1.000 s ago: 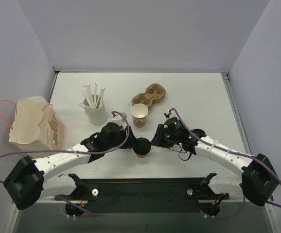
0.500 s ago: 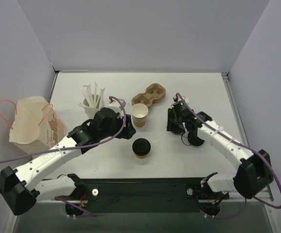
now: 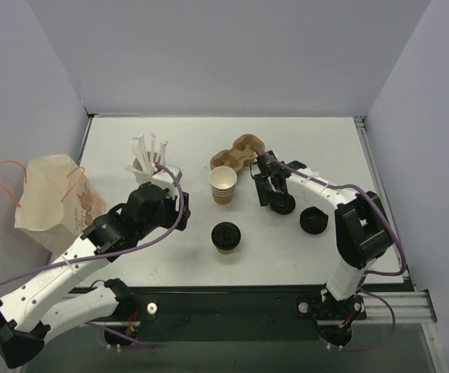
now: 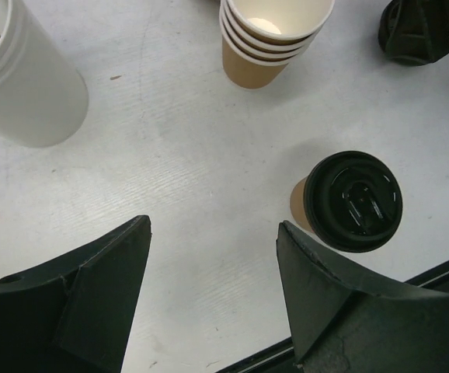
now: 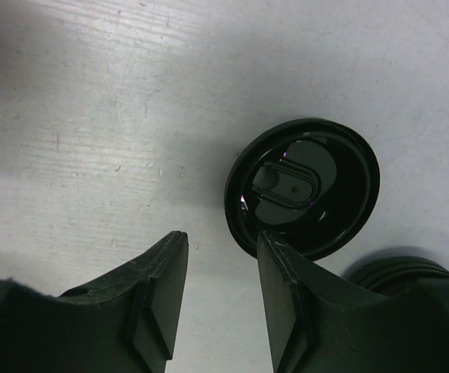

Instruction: Pack the takeout coffee

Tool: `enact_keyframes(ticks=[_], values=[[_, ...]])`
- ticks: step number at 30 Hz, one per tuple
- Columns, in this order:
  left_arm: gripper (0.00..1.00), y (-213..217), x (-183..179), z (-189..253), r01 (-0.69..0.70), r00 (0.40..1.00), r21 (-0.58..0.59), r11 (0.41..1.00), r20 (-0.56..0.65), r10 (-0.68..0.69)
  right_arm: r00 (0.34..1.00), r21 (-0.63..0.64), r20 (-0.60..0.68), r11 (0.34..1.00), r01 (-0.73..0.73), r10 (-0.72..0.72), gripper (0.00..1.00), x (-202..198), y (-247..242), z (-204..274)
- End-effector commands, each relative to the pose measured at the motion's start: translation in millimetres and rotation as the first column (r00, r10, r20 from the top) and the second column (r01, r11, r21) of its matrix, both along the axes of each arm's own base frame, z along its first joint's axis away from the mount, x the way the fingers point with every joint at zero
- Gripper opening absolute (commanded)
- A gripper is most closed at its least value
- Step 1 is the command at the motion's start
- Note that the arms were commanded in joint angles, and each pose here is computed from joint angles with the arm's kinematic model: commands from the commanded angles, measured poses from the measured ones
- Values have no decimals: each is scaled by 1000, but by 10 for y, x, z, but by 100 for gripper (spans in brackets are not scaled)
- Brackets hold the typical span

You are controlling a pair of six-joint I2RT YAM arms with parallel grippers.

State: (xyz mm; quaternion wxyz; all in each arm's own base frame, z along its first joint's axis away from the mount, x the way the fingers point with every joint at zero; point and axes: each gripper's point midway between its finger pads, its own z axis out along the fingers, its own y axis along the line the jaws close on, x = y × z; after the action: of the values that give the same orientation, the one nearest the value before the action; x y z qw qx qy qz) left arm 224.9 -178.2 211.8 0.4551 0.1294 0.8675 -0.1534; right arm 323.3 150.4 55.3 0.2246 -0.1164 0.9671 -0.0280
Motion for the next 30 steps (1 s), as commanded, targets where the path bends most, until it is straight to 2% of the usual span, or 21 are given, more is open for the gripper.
enact_keyframes(ticks=[1,12,17,24,26,30], values=[[75,156,35,101,-29,997,39,999,68,26,1000,-53,12,998,-21,21,42,151,-67,88],[75,222,-7,121,-35,996,37,999,83,31,995,-30,-104,1000,1,-4,34,180,-85,-286],[75,238,-5,111,-42,996,40,998,84,38,995,-31,-101,999,17,-20,20,131,-118,-271],[76,239,-20,134,-40,995,28,999,87,38,997,-129,-69,991,37,-47,11,-68,-374,169],[75,241,-27,148,-40,995,22,999,90,38,996,-182,-72,982,47,-61,11,-164,-501,288],[75,250,-31,167,-42,995,14,999,96,41,993,-205,-64,976,81,-96,11,-374,-675,529]])
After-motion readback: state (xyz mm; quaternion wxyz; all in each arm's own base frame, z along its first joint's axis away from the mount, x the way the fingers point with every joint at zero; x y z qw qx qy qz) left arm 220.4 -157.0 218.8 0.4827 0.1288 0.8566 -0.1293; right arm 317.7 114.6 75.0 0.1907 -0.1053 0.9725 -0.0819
